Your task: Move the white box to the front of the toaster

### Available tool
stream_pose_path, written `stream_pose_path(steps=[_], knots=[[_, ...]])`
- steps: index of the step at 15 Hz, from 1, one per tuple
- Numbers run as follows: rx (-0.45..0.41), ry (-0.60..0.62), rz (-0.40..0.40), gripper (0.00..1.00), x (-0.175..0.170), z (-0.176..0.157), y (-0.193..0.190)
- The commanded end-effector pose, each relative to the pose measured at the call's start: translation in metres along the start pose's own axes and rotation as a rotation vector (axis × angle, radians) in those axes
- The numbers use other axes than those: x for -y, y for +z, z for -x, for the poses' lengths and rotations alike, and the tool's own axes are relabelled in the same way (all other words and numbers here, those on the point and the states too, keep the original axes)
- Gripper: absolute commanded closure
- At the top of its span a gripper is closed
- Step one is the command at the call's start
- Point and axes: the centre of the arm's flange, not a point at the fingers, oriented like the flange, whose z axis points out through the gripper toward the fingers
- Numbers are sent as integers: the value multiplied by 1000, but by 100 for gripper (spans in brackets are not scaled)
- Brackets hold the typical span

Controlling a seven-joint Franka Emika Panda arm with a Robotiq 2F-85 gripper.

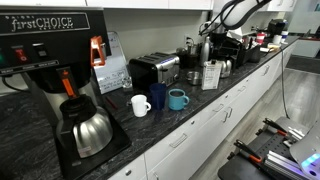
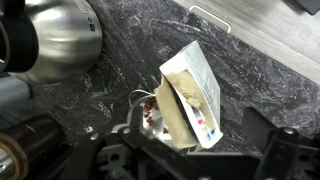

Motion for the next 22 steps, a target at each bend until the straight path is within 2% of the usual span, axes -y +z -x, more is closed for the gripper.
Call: stream_pose_path(steps=[1,5,8,16,19,22], knots=[[-1,0,0,0,0,0,0],[3,6,5,0,0,-1,3],[-15,-25,-25,0,-1,-5,9],[-45,-184,-37,0,0,-11,25],[-33,-229,-44,0,4,-11,36],[-11,-217,-62,0,5,-12,54]])
